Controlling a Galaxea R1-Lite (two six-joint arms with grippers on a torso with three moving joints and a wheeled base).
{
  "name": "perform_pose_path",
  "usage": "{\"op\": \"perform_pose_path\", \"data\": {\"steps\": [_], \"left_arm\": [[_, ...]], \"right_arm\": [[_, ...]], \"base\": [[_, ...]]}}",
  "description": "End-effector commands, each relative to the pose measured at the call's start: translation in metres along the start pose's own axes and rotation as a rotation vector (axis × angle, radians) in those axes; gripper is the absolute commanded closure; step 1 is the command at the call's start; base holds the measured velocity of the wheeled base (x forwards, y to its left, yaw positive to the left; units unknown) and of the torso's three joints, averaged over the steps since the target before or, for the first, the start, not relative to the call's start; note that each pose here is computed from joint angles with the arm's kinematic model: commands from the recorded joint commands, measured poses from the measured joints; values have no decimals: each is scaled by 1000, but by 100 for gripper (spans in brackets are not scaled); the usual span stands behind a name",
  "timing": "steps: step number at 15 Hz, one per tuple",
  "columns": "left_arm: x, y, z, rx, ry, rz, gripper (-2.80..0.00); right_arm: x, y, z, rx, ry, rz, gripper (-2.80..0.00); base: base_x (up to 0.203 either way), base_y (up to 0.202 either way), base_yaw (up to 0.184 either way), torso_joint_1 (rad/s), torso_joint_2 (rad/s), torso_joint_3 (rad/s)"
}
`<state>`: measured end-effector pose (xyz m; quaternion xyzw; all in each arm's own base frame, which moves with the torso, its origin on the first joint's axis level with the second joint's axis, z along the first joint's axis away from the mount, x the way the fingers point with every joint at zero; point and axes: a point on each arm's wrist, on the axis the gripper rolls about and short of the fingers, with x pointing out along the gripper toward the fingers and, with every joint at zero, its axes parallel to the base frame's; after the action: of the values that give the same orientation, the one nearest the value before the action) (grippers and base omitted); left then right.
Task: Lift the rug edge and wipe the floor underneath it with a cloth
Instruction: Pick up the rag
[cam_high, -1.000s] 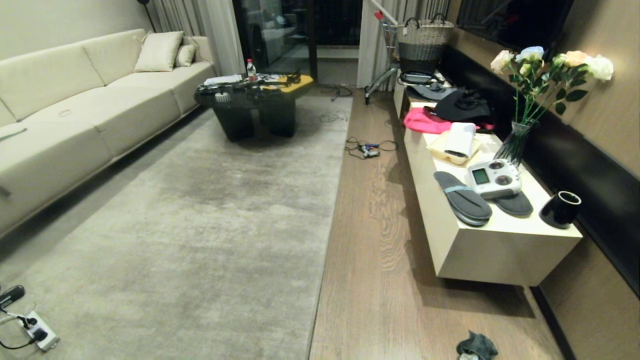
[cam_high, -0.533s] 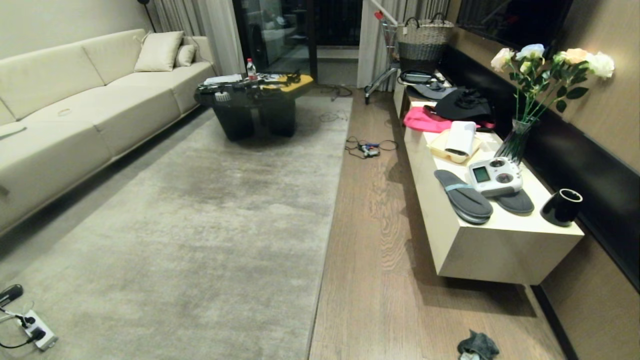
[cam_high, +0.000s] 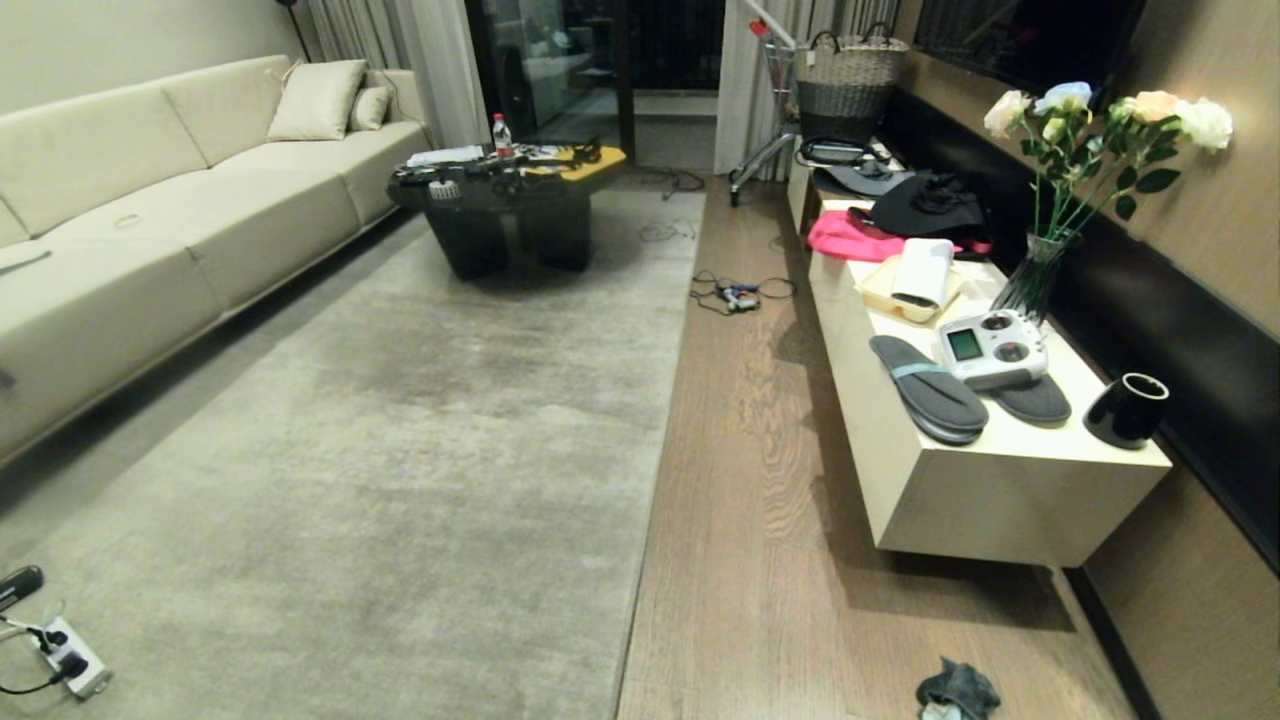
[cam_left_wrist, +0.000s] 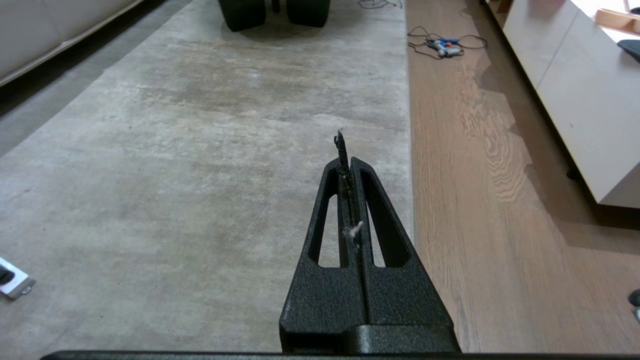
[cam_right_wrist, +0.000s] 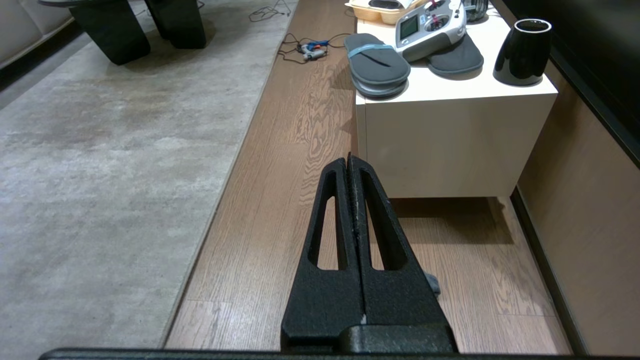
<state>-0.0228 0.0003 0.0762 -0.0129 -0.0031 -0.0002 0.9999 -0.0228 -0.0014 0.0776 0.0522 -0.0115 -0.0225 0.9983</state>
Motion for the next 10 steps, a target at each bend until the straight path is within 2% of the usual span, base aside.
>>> {"op": "perform_pose_path", "data": {"steps": [1, 10], "left_arm": [[0, 0, 0, 0, 2, 0, 0], [0, 0, 0, 0, 2, 0, 0]], "right_arm": [[0, 0, 0, 0, 0, 0, 0], [0, 0, 0, 1, -1, 0, 0]], "base": [[0, 0, 0, 2, 19, 27], [0, 0, 0, 0, 0, 0]]}}
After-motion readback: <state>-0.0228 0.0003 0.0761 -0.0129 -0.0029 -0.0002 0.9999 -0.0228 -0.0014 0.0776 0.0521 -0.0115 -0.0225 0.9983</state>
